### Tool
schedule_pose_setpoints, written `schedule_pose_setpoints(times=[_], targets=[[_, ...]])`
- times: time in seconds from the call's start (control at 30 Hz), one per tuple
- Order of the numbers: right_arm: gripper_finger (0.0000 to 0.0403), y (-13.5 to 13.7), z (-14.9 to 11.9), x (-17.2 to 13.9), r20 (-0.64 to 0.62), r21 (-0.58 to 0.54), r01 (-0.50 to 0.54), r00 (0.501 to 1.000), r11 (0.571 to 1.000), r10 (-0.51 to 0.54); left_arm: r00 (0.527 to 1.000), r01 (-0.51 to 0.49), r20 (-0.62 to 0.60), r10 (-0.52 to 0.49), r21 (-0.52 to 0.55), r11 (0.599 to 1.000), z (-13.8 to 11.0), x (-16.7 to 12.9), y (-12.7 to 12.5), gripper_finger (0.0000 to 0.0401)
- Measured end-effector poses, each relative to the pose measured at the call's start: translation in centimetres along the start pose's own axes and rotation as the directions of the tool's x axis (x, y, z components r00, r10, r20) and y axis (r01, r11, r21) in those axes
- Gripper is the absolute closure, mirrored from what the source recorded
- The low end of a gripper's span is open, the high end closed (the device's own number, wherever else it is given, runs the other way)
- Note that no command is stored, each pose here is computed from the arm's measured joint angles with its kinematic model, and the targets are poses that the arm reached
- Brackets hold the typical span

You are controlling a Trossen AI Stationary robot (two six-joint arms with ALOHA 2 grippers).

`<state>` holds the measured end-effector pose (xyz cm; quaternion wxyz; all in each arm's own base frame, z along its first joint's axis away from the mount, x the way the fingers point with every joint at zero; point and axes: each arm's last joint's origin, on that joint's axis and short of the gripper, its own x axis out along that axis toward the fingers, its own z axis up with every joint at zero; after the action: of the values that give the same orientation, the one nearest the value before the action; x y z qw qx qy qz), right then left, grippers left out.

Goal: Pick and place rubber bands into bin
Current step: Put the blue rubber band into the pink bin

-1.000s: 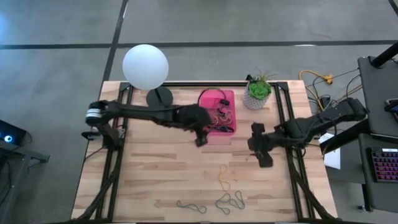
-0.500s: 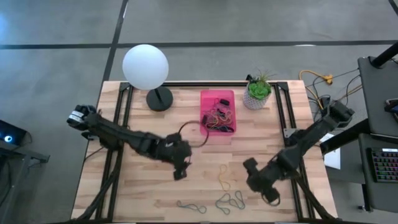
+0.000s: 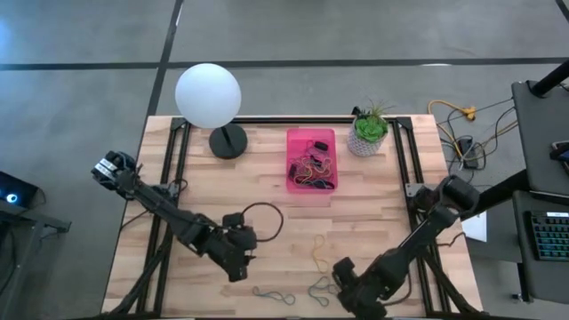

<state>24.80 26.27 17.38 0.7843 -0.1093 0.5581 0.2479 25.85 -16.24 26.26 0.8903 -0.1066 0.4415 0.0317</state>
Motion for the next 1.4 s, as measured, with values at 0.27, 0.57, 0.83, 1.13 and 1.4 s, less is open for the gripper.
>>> schedule_pose_setpoints(times=[0.27,0.57,0.83,1.13,1.4], targets=[[0.0179,-0.1,-0.2,3.0,-0.075,0.178,0.043,0.997,0.983,-0.03,1.0,0.006,-0.026,-0.005,0.04,0.999,-0.9,-0.3,-0.7,0.0217],[0.0183,0.8,0.1,5.0,-0.091,0.255,0.1,0.993,0.962,-0.079,0.999,0.021,-0.026,-0.021,0.03,0.999,-1.2,-0.6,-1.2,0.0217],[0.0233,1.3,0.4,5.2,-0.057,0.319,0.17,0.985,0.932,-0.161,0.999,0.032,-0.018,-0.032,0.002,0.999,-1.2,-0.6,-1.4,0.0217],[0.0329,0.9,-0.6,5.6,-0.122,0.392,0.226,0.973,0.891,-0.193,0.999,0.043,-0.008,-0.043,-0.002,0.999,-1.1,-0.7,-1.5,0.0217],[0.0374,1.0,-0.8,6.2,-0.151,0.464,0.219,0.974,0.858,-0.167,0.999,0.049,-0.001,-0.049,-0.004,0.999,-1.0,-0.7,-1.6,0.0217]])
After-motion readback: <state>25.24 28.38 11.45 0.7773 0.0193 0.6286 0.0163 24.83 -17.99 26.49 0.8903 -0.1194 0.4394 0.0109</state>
